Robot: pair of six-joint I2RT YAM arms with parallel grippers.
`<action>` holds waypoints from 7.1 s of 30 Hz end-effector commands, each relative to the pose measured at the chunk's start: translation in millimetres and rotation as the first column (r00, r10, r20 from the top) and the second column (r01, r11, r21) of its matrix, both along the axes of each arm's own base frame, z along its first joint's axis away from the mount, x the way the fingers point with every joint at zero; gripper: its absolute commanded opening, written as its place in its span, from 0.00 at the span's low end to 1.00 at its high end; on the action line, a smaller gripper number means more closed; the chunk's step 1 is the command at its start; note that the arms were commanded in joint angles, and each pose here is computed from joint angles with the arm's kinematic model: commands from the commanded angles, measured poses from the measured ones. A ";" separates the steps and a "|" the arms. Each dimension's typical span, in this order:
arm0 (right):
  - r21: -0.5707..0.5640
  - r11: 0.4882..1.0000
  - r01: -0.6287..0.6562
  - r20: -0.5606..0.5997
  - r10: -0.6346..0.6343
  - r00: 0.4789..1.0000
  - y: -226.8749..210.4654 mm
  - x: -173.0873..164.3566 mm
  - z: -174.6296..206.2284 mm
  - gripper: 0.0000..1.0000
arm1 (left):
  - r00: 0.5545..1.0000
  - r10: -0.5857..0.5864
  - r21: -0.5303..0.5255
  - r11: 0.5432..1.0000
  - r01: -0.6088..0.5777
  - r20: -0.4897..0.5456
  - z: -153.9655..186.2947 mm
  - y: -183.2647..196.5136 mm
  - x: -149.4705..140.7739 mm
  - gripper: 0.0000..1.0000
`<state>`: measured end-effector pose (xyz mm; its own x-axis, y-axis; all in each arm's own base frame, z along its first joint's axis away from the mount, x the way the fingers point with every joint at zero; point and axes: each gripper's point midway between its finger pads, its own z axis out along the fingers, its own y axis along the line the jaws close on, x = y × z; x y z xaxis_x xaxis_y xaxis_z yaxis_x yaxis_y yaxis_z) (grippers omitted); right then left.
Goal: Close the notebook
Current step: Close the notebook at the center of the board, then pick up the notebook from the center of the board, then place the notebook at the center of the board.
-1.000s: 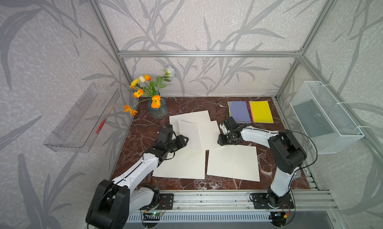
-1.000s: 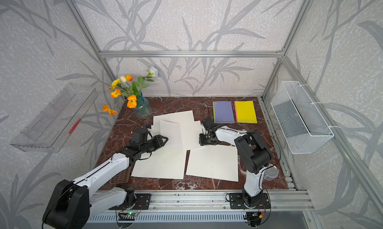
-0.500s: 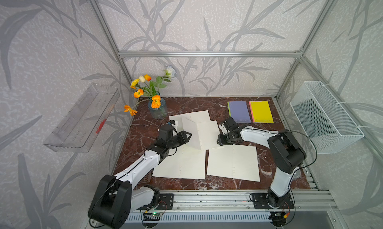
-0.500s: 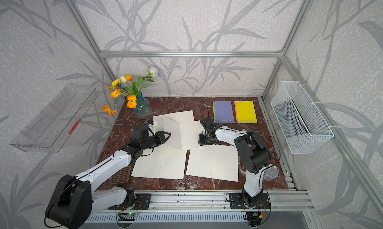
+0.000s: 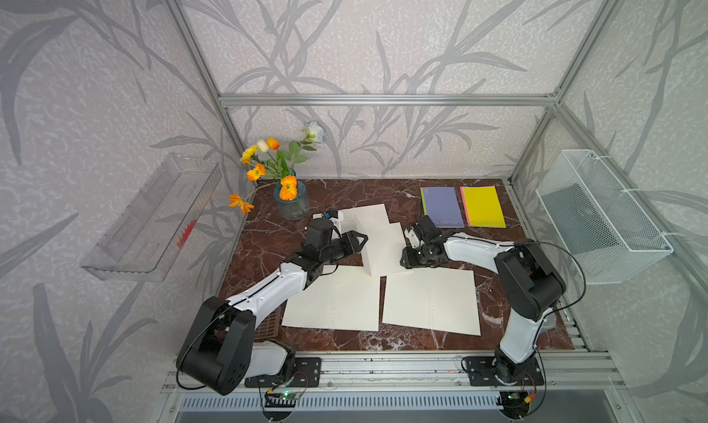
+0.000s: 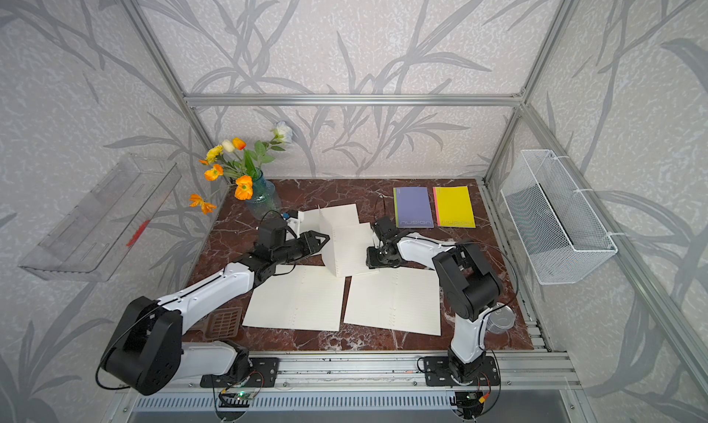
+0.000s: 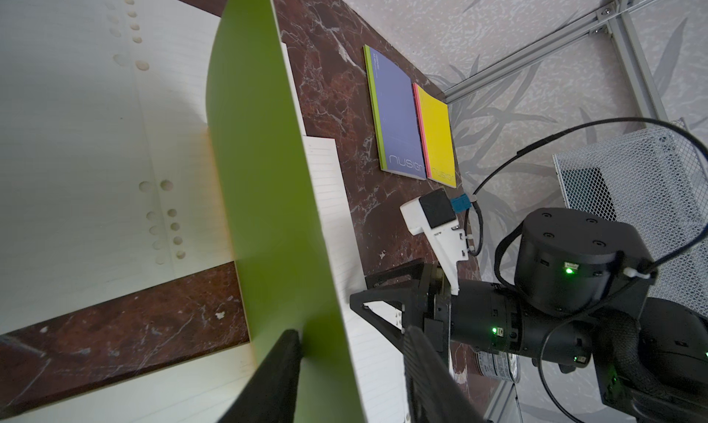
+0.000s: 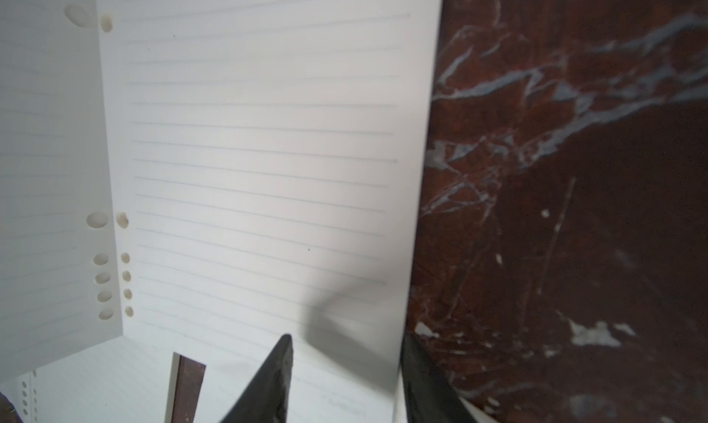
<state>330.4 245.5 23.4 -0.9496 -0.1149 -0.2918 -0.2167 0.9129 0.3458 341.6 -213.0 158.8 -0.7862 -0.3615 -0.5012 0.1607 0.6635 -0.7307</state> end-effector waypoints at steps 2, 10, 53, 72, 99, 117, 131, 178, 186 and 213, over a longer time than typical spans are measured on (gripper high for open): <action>0.023 1.000 0.005 -0.017 -0.004 1.000 1.3 1.5 5.0 0.47 | 0.997 -0.042 -0.014 0.999 0.043 0.060 13.2 -17.6 8.3 0.45; 0.044 0.999 0.025 0.012 -0.025 1.000 -10.2 9.8 25.0 0.48 | 0.993 -0.094 -0.036 0.995 0.097 0.071 13.4 -41.3 16.4 0.46; 0.073 0.997 -0.025 0.049 0.021 0.999 -9.3 4.7 31.1 0.43 | 0.997 -0.011 0.083 0.996 0.018 -0.079 -84.1 -26.3 6.8 0.48; 0.050 0.998 -0.040 0.028 0.039 0.999 -0.5 8.3 20.1 0.40 | 0.988 0.013 0.099 0.995 0.002 -0.153 -114.7 -17.1 7.1 0.47; 0.001 0.999 -0.035 -0.003 0.035 0.999 -2.3 9.8 1.2 0.39 | 0.981 -0.012 0.080 0.996 0.028 -0.193 -129.4 -24.7 12.8 0.46; -0.007 0.998 -0.055 -0.047 0.055 0.997 4.5 -3.0 -16.5 0.37 | 0.979 -0.065 0.030 0.997 0.072 -0.191 -124.6 -36.5 14.1 0.43; -0.004 0.998 -0.055 -0.044 0.055 0.998 6.1 -7.8 -14.4 0.36 | 0.990 -0.089 0.022 0.996 0.092 -0.111 -85.3 -34.8 6.7 0.38; 0.058 0.998 -0.022 0.084 0.017 0.996 -3.6 5.4 64.3 0.37 | 0.988 -0.078 0.101 0.991 0.092 -0.132 -49.1 -35.2 12.4 0.05; 0.068 0.996 0.054 0.129 -0.063 0.990 -43.8 10.9 102.4 0.40 | 0.991 -0.079 0.096 0.991 0.090 -0.107 -23.1 -42.7 29.6 0.05; 0.072 0.986 0.149 0.063 -0.153 0.986 -86.2 23.9 111.4 0.41 | 0.991 -0.084 -0.040 0.996 0.080 -0.101 -21.0 -84.3 167.8 0.05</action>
<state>348.6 159.0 126.3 -0.9328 0.0586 -0.3556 -0.0913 0.9161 0.3904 493.0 -291.6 123.0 -0.8730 -0.2964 -0.3874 0.0997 0.6691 -0.7365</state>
